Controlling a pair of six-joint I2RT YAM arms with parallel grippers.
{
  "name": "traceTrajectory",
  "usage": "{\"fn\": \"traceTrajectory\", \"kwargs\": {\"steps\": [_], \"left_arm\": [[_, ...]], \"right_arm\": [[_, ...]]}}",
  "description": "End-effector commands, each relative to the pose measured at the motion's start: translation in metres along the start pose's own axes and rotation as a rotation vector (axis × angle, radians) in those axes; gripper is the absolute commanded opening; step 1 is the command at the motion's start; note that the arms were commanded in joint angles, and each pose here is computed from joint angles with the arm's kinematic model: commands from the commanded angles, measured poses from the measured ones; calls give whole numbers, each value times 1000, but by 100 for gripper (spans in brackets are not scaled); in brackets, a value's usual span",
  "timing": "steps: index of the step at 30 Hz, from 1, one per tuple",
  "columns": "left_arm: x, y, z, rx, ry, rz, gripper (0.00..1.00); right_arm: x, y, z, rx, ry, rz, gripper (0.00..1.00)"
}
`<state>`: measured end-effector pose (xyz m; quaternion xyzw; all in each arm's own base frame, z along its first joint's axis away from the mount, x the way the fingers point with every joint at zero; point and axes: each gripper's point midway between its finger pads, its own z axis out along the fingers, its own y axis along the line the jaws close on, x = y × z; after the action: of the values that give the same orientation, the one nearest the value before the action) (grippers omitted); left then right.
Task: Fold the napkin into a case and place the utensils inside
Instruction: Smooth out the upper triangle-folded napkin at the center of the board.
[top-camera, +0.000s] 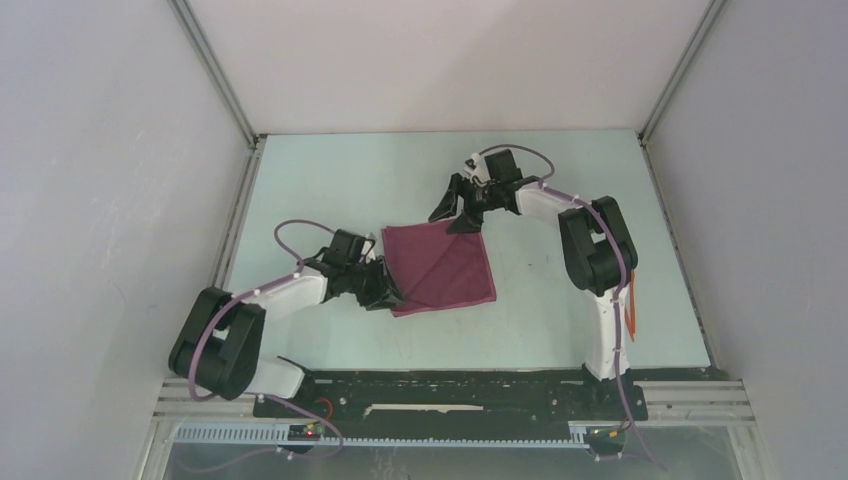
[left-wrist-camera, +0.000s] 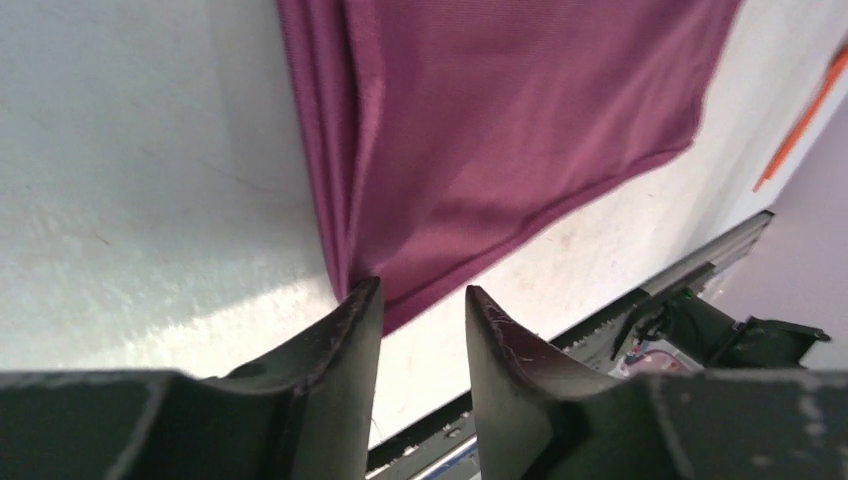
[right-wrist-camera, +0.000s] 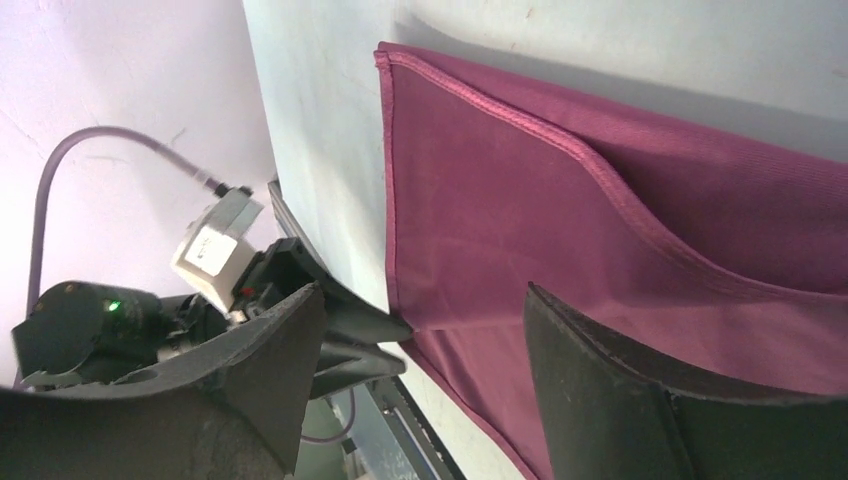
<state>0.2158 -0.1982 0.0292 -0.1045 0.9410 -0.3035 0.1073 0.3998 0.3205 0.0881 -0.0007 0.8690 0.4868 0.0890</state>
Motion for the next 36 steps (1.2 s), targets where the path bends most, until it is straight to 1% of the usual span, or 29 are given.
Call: {"fn": "traceTrajectory", "kwargs": {"steps": [1,3,4,6,8,10,11,15,22,29,33,36], "left_arm": [[-14,-43,-33,115,-69,62,48],[-17,-46,-45,105,-100,75,57],[-18,-45,-50,90,-115,78,58],[-19,-37,-55,52,-146,75,55],[-19,-24,-54,4,-163,61,49],[-17,-15,-48,-24,-148,48,42],[-16,-12,-45,-30,-139,45,41],[-17,-11,-33,-8,-133,38,40],[-15,-5,-15,-4,-100,18,32],[-5,11,-3,-32,-71,5,29],[-9,-2,-12,3,-81,21,31],[-17,-20,-27,36,-105,45,36]], "right_arm": [[-24,-1,-13,10,-60,-31,80],[-29,-3,-19,20,-77,-27,80],[-31,-6,-21,38,-87,-26,80],[-34,-10,-25,65,-103,-26,80],[-36,-13,-26,68,-110,-17,80],[-41,-13,-28,57,-120,-10,79],[-43,-12,-28,50,-123,-7,78],[-49,-8,-26,25,-129,0,77],[-55,-13,-17,-5,-122,26,74],[-59,-38,-9,44,-151,57,73],[-62,-52,-6,86,-150,42,73],[-69,-43,-7,80,-143,6,74]]}}
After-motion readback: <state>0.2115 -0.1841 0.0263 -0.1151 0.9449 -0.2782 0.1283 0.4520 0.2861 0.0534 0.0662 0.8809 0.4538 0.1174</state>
